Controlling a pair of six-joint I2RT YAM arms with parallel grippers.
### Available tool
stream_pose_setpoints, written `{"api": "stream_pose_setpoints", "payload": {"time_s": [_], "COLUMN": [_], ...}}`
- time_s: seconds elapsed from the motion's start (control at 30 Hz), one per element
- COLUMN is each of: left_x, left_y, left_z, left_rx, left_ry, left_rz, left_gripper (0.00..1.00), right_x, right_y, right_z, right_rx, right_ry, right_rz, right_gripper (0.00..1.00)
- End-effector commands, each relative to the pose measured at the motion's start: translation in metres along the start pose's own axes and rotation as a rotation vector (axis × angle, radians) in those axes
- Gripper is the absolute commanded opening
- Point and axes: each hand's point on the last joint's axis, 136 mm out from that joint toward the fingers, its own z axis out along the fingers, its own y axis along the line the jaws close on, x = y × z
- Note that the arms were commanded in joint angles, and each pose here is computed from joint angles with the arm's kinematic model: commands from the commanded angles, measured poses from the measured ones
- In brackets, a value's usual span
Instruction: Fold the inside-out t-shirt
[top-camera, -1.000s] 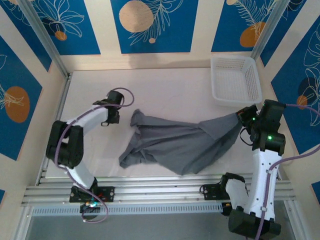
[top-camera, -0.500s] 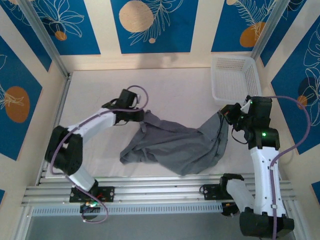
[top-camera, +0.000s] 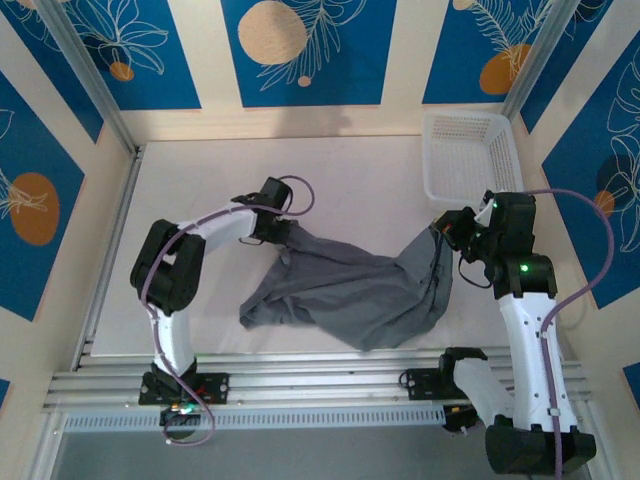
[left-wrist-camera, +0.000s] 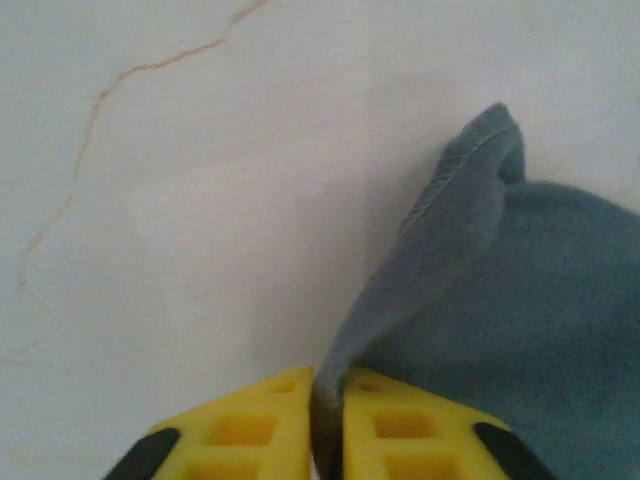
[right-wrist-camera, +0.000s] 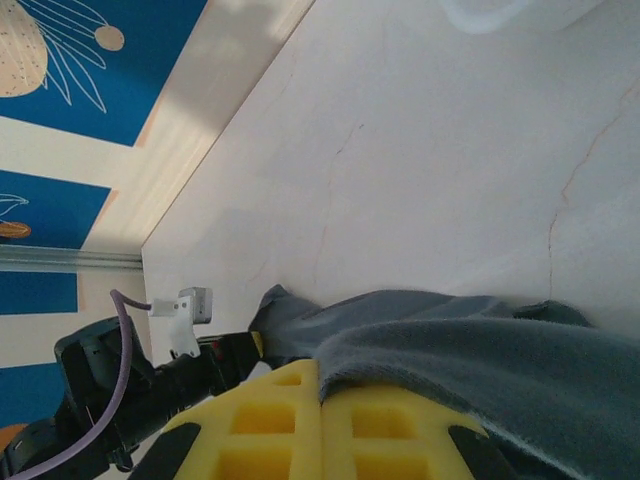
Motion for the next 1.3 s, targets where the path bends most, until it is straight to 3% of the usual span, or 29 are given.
{"api": "stream_pose_setpoints", "payload": {"time_s": [0.0, 0.2, 0.4, 0.6, 0.73, 0.83, 0.9, 1.07, 1.27], "left_x": [-0.008, -0.036, -0.072, -0.069, -0.056, -0.036, -0.02, 0.025, 0.065], "left_y": [0.022, 0.001, -0.013, 0.018, 0.051, 0.073, 0.079, 0.057, 0.043], "left_z": [-0.015, -0.086, -0.229, -0.308, -0.332, -0.317, -0.287, -0.197, -0.121], "left_rx": [0.051, 0.408, 0.784, 0.83, 0.682, 0.497, 0.455, 0.607, 0.572], "left_ry": [-0.028, -0.186, -0.47, -0.584, -0.675, -0.673, -0.622, -0.472, -0.299], "left_rz": [-0.076, -0.202, -0.23, -0.253, -0.257, -0.268, -0.321, -0.482, -0.497], "left_gripper": [0.0, 0.0, 0.0, 0.0, 0.0, 0.0, 0.0, 0.0, 0.0], "right_x": [-0.002, -0.022, -0.069, -0.107, -0.116, -0.113, -0.106, -0.064, -0.018], "right_y": [-0.003, 0.023, 0.088, 0.117, 0.125, 0.12, 0.105, 0.043, -0.022], "right_z": [-0.004, -0.025, -0.082, -0.136, -0.157, -0.151, -0.129, -0.048, 0.016], "right_rx": [0.019, -0.042, -0.25, -0.331, -0.333, -0.325, -0.318, -0.256, -0.096], "right_ry": [-0.026, -0.104, -0.26, -0.419, -0.488, -0.466, -0.407, -0.184, -0.015], "right_rz": [-0.007, -0.009, 0.039, 0.079, 0.054, 0.07, 0.124, 0.251, 0.241], "right_gripper": [0.0, 0.0, 0.0, 0.0, 0.0, 0.0, 0.0, 0.0, 0.0]}}
